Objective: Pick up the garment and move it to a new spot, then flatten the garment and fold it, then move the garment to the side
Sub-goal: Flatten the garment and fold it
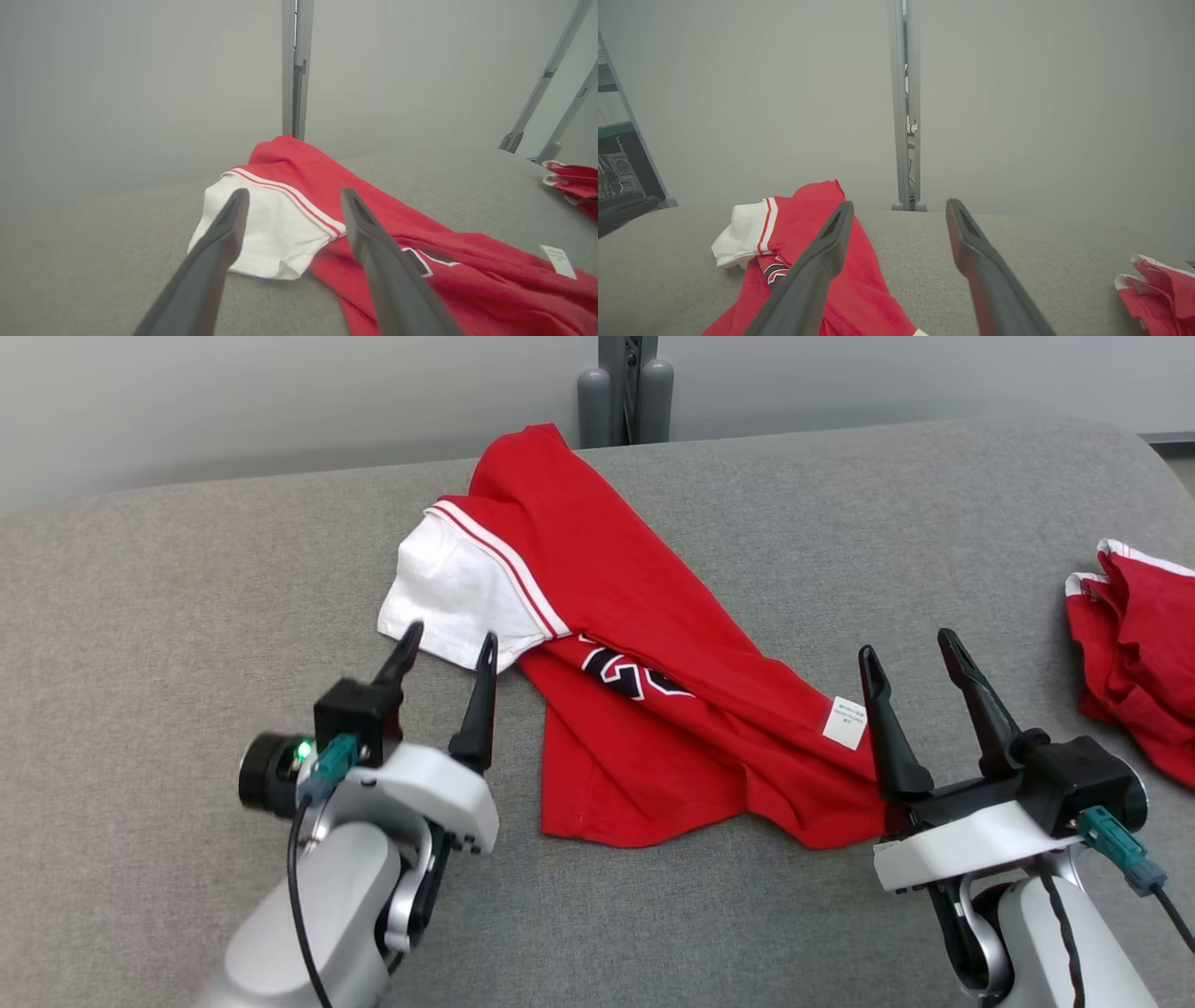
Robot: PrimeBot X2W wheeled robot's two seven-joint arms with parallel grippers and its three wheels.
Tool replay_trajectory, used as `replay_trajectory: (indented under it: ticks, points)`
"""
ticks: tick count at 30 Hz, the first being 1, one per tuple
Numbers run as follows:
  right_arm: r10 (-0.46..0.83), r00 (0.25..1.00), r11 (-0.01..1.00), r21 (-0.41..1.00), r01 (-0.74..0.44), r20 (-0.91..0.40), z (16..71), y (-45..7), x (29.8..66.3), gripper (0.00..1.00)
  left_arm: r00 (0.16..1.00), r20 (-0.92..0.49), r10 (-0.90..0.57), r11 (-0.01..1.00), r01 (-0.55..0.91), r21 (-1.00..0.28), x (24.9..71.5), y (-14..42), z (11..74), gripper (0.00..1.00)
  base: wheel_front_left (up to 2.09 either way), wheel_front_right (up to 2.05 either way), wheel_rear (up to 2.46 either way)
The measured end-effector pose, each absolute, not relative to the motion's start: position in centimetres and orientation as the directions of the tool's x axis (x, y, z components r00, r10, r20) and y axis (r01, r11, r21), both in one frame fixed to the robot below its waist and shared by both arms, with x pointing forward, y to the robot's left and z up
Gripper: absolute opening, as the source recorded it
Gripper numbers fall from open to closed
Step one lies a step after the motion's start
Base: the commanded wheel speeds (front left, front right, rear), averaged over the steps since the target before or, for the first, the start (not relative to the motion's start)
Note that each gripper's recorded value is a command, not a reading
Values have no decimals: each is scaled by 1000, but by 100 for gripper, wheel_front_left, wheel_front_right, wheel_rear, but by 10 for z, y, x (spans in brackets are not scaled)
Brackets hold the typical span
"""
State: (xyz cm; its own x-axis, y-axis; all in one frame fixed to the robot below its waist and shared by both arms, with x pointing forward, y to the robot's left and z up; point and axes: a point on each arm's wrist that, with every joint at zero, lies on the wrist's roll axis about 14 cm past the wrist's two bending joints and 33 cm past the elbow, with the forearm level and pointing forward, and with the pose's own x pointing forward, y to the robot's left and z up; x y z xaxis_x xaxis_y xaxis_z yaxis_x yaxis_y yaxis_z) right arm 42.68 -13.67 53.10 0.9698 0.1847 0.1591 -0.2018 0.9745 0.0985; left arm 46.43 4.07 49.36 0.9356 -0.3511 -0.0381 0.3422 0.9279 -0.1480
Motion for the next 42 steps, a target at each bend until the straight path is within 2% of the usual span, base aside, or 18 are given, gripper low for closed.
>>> replay_trajectory:
  ticks: [6, 14, 19, 24, 28, 35, 42]
  points:
    - [234, 961, 963, 99, -250, 149, 527, -119, 427, 100, 959, -90, -270, 944, 246, -219, 444, 60, 469, 100, 0, 0, 0]
    - [305, 942, 943, 94, -319, 142, 524, -94, 427, 100, 976, -51, -213, 957, 198, -212, 443, 81, 477, 100, 0, 0, 0]
    - [432, 894, 893, 81, -442, 116, 516, -50, 415, 100, 980, -39, -194, 959, 181, -216, 442, 88, 478, 100, 0, 0, 0]
    - [612, 791, 789, 58, -612, 26, 495, 8, 393, 100, 982, -56, -182, 961, 165, -221, 438, 93, 471, 100, 0, 0, 0]
    - [694, 714, 718, 16, -696, -93, 466, 31, 380, 100, 984, -64, -169, 963, 151, -224, 436, 99, 468, 100, 0, 0, 0]
    - [717, 642, 663, -17, -748, -271, 420, 41, 373, 100, 988, -77, -137, 968, 117, -224, 433, 112, 464, 100, 0, 0, 0]
    - [698, 639, 667, -32, -745, -325, 403, 37, 383, 100, 988, -82, -128, 964, 104, -245, 428, 116, 462, 100, 0, 0, 0]
